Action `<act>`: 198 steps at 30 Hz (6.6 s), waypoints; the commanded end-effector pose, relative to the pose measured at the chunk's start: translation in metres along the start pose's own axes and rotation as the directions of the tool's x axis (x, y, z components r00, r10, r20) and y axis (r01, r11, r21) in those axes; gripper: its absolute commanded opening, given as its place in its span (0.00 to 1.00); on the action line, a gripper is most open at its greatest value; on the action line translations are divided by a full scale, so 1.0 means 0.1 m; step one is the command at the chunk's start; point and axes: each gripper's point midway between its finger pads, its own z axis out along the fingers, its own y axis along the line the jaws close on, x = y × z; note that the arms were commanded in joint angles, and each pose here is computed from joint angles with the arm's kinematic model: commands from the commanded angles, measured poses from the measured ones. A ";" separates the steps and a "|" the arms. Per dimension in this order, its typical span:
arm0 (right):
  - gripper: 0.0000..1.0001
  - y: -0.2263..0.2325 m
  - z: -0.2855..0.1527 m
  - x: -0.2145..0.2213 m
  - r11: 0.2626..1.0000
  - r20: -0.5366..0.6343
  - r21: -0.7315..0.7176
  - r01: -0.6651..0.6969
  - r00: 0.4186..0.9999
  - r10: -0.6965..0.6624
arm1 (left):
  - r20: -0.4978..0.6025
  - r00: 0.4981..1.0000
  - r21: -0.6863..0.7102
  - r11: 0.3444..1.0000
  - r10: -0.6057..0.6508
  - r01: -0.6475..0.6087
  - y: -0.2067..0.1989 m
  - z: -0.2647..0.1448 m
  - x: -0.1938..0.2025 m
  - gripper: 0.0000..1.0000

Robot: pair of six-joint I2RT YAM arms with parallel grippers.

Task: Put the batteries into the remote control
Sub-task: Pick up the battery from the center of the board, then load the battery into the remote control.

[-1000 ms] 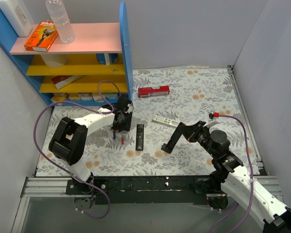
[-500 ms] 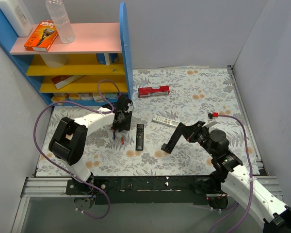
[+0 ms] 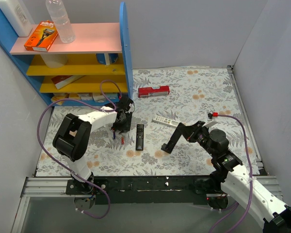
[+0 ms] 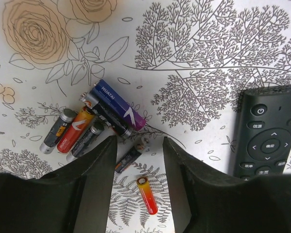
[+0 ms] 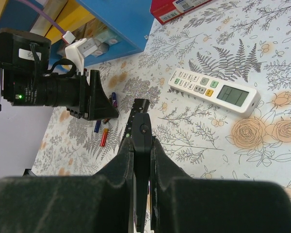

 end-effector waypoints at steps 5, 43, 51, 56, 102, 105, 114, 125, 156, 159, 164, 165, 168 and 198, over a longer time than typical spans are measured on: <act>0.01 0.24 0.02 -0.26 0.997 0.071 -0.071 0.012 0.997 -0.006 | -0.004 1.000 -0.013 1.000 -0.006 0.006 0.02 -0.05 -0.01 0.40; 0.01 0.40 -0.03 -0.35 0.992 0.085 -0.128 -0.008 0.996 0.019 | 0.186 0.982 0.084 0.996 -0.029 0.013 -0.10 -0.71 -0.40 0.00; 0.01 0.62 -0.05 -0.50 0.981 0.096 -0.190 -0.026 0.994 0.045 | 0.421 0.896 0.479 0.874 -0.145 -0.084 -0.74 -1.87 -0.71 0.00; 0.01 0.79 -0.06 -0.62 0.971 0.104 -0.236 -0.037 0.993 0.063 | 0.517 0.828 0.637 0.744 -0.218 -0.202 -1.21 -2.54 -0.68 0.00; 0.01 1.14 -0.19 -0.90 0.930 0.142 -0.352 -0.108 0.976 0.167 | 0.753 0.657 0.389 0.778 0.041 -0.494 -2.22 -2.56 -0.10 0.00; 0.01 1.14 -0.19 -0.90 0.929 0.142 -0.354 -0.109 0.975 0.169 | 0.754 0.654 0.373 0.780 0.061 -0.503 -2.23 -2.51 -0.06 0.00; 0.01 1.13 -0.20 -0.90 0.929 0.146 -0.355 -0.106 0.975 0.167 | 0.779 0.615 0.290 0.798 0.125 -0.529 -2.20 -2.46 -0.03 0.00; 0.01 1.15 -0.22 -0.91 0.926 0.151 -0.362 -0.105 0.974 0.169 | 0.794 0.586 0.220 0.821 0.163 -0.526 -2.12 -2.42 -0.08 0.00; 0.01 1.15 -0.22 -0.91 0.923 0.151 -0.367 -0.114 0.972 0.180 | 0.705 0.665 0.212 0.823 0.245 -0.528 -2.12 -2.09 0.14 0.15; 0.01 1.15 -0.22 -0.91 0.924 0.149 -0.366 -0.114 0.972 0.179 | 0.704 0.672 0.214 0.832 0.231 -0.511 -2.13 -2.09 0.12 0.20; 0.01 1.15 -0.22 -0.90 0.923 0.147 -0.366 -0.115 0.973 0.179 | 0.713 0.668 0.222 0.835 0.214 -0.504 -2.17 -2.14 0.07 0.22; 0.01 1.14 -0.22 -0.90 0.924 0.148 -0.365 -0.114 0.973 0.179 | 0.716 0.664 0.218 0.835 0.215 -0.505 -2.17 -2.14 0.06 0.22; 0.01 1.15 -0.23 -0.90 0.923 0.149 -0.366 -0.114 0.972 0.180 | 0.721 0.660 0.212 0.839 0.212 -0.501 -2.17 -2.15 0.04 0.25; 0.01 1.14 -0.25 -0.90 0.923 0.153 -0.369 -0.113 0.972 0.180 | 0.721 0.666 0.212 0.854 0.192 -0.476 -1.94 -2.20 -0.02 0.40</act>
